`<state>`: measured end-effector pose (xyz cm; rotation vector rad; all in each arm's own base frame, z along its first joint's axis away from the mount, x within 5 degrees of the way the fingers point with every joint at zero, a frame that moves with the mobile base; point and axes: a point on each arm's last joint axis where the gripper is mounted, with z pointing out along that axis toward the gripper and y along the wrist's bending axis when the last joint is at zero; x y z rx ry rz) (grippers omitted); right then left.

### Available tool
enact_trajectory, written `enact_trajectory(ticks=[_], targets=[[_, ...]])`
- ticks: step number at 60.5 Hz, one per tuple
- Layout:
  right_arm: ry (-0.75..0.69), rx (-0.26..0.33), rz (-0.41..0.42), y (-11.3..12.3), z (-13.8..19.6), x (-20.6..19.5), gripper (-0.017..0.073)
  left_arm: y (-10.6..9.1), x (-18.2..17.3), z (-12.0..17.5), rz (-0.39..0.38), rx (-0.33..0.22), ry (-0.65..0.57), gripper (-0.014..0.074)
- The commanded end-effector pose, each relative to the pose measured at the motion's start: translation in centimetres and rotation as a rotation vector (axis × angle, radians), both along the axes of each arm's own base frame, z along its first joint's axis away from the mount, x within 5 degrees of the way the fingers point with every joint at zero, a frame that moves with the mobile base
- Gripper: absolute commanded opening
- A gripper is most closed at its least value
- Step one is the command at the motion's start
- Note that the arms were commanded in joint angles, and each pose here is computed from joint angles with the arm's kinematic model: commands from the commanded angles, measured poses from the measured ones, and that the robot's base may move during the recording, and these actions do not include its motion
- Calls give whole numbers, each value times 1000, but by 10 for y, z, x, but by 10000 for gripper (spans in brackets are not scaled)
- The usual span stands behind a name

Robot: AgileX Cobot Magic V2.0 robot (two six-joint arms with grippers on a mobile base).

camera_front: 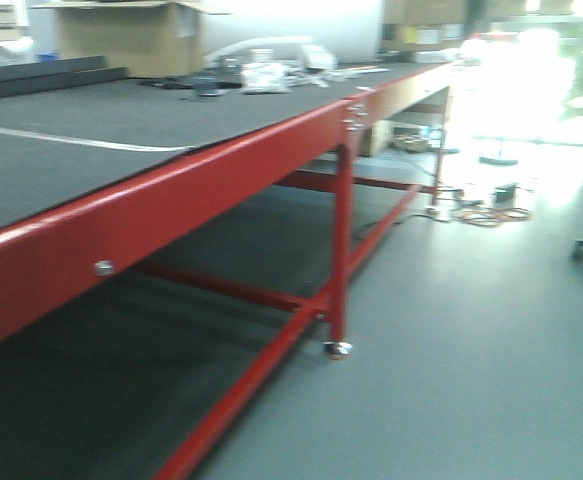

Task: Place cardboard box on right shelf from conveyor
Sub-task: 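Drive the base away from the conveyor toward the steel shelf rack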

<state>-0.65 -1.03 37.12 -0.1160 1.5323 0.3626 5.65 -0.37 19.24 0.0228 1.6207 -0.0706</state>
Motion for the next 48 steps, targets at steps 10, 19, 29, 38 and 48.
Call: enact_trajectory(ticks=[10, 19, 29, 38, 48], targets=[[-112, 14, -5, 0, 16, -1, 109, 1, -1, 6, 7, -11, -90, -116], [-112, 14, -5, 0, 16, -1, 109, 1, -1, 6, 7, -11, -90, -116], [-112, 14, -5, 0, 16, -1, 109, 1, -1, 6, 7, -11, -90, -116], [-112, 14, -5, 0, 16, -1, 109, 1, -1, 6, 7, -11, -90, -115], [-112, 14, -5, 0, 16, -1, 109, 1, -1, 6, 7, -11, -92, -115]])
